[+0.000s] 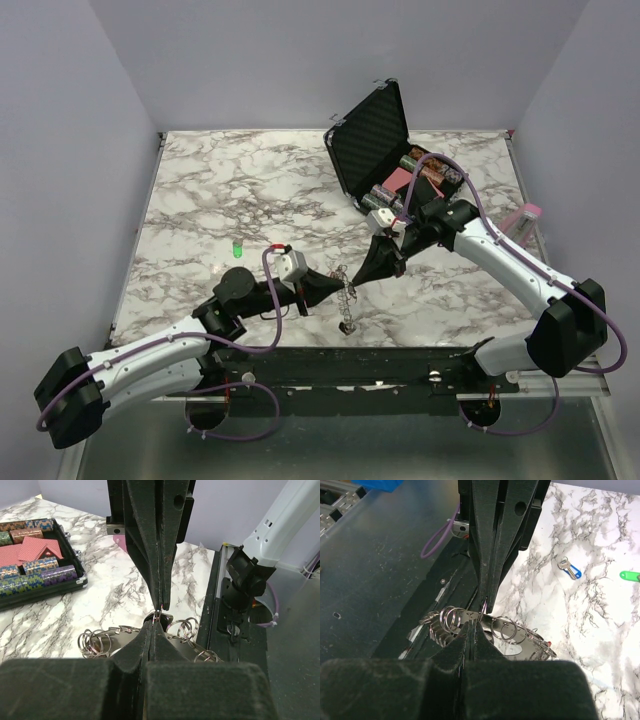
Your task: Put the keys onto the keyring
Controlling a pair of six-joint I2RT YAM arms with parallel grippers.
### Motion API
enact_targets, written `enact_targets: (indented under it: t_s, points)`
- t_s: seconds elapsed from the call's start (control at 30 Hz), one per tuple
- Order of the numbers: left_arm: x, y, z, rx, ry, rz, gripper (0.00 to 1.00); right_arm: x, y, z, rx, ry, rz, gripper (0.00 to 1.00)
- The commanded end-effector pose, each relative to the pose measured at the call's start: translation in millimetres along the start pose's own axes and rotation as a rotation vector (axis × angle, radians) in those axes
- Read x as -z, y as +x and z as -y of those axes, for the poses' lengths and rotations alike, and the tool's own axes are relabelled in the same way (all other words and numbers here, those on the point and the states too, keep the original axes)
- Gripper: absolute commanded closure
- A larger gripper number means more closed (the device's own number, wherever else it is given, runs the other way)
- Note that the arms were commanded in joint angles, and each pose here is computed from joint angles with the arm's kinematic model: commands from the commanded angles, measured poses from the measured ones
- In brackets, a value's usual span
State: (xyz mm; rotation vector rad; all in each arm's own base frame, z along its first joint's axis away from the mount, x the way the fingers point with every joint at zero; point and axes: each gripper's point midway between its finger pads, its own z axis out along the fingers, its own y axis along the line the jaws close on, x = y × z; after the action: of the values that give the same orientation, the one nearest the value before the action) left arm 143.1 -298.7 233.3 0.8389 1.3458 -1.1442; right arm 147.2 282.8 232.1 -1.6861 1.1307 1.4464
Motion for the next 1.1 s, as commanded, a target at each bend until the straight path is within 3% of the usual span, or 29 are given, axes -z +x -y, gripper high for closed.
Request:
enact_targets:
  t_s: [0.0, 0.47, 1.07]
  points:
    - [-6, -25, -4, -0.004, -0.026, 0.058, 1.0, -5, 5, -7, -0.029, -0.027, 0.005, 0.99]
    - [-7, -19, -11, 0.026, -0.069, 0.018, 1.0, -5, 7, -6, -0.023, -0.023, -0.003, 1.0]
    - [2, -33, -22, 0.099, -0.156, 0.103, 1.0, -7, 14, -7, -0.015, -0.023, -0.031, 1.0]
